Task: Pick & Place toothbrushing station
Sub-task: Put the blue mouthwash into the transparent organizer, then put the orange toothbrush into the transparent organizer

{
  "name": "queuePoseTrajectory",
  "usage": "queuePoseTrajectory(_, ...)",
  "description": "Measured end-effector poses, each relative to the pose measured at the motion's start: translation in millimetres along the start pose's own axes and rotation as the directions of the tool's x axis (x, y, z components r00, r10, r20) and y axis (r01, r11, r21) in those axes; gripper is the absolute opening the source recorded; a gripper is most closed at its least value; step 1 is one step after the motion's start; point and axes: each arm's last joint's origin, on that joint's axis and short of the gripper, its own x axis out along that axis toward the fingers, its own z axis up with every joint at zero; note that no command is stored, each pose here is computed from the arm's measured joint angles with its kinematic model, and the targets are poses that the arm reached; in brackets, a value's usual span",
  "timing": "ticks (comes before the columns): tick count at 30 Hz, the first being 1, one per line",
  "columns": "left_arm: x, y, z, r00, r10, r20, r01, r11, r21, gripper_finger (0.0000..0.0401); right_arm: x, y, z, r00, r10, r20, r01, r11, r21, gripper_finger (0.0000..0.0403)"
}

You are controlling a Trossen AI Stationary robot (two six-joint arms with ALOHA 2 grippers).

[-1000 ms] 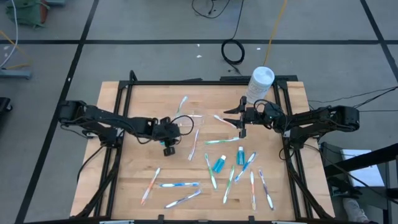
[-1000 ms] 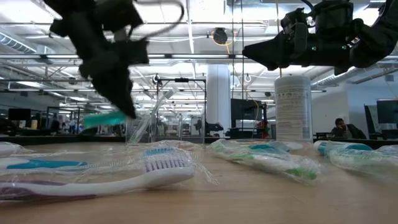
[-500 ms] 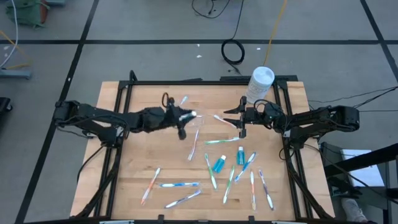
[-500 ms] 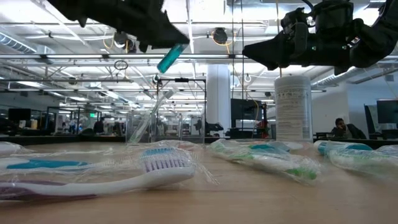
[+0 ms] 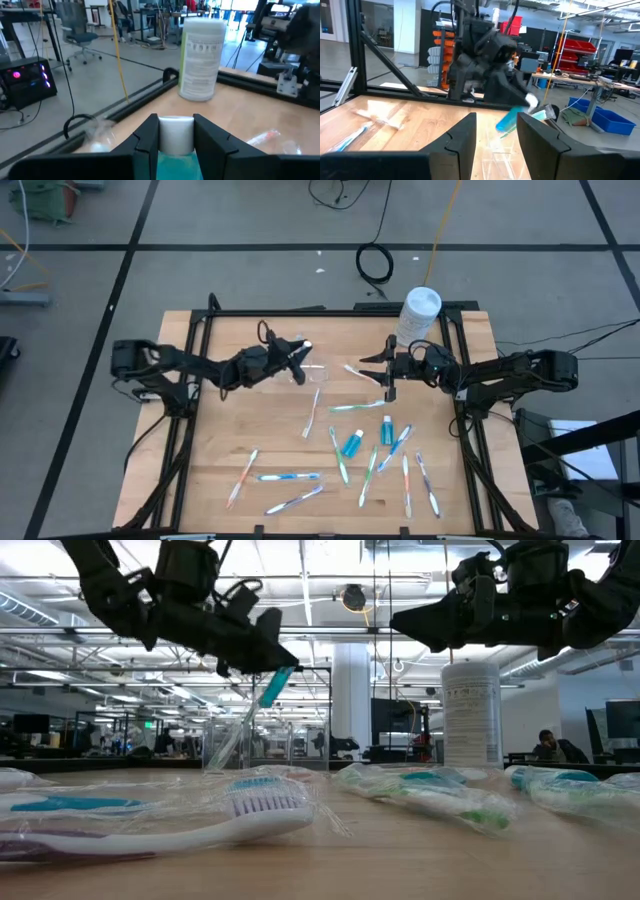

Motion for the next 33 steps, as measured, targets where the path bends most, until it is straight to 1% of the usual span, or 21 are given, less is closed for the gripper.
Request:
queuePoseTrajectory(2,4.8,-1.5,-8.1,1.000,-0.001,0.001,0.001,1.000,-0.010,0.0093,0.0,0.1,-0.1,1.000,0.001,-0.001,-0.001,1.000,0.000,0.0132)
queuePoseTrajectory(6,10.1,-2.2,-25.2,0.998,0.015,-0.054,-0.014,1.000,0.009,0.0093,0.0,0.1,-0.1,1.000,0.001,-0.001,-0.001,1.000,0.000,0.0132)
queuePoseTrajectory(8,11.2,-1.9,-29.7,0.997,0.031,-0.069,-0.030,0.999,0.016,0.0093,0.0,0.1,-0.1,1.000,0.001,-0.001,-0.001,1.000,0.000,0.0132)
queuePoseTrajectory(10,11.8,-1.9,-32.1,0.996,0.034,-0.077,-0.032,0.999,0.017,0.0093,0.0,0.1,-0.1,1.000,0.001,-0.001,-0.001,1.000,0.000,0.0132)
queuePoseTrajectory(15,12.0,-1.8,-34.4,0.995,0.035,-0.092,-0.030,0.998,0.061,0.0093,0.0,0.1,-0.1,1.000,0.001,-0.001,-0.001,1.000,0.000,0.0132)
queuePoseTrajectory(20,11.8,-1.7,-35.2,0.994,0.037,-0.103,-0.030,0.997,0.069,0.0095,0.0,0.1,-0.2,1.000,0.001,-0.002,-0.001,1.000,0.001,0.0132)
queuePoseTrajectory(24,11.5,-1.4,-37.4,0.991,0.039,-0.124,-0.027,0.995,0.101,0.0119,0.0,0.1,-0.2,1.000,0.001,-0.002,-0.001,1.000,0.001,0.0132)
queuePoseTrajectory(29,11.5,-1.4,-37.4,0.991,0.039,-0.125,-0.027,0.994,0.101,0.0162,0.0,0.1,-0.2,1.000,0.001,-0.002,-0.001,1.000,0.001,0.0132)
queuePoseTrajectory(33,11.5,-1.4,-37.4,0.991,0.039,-0.125,-0.027,0.995,0.101,0.0172,0.1,0.1,-0.1,1.000,0.001,-0.001,-0.001,1.000,0.000,0.0132)
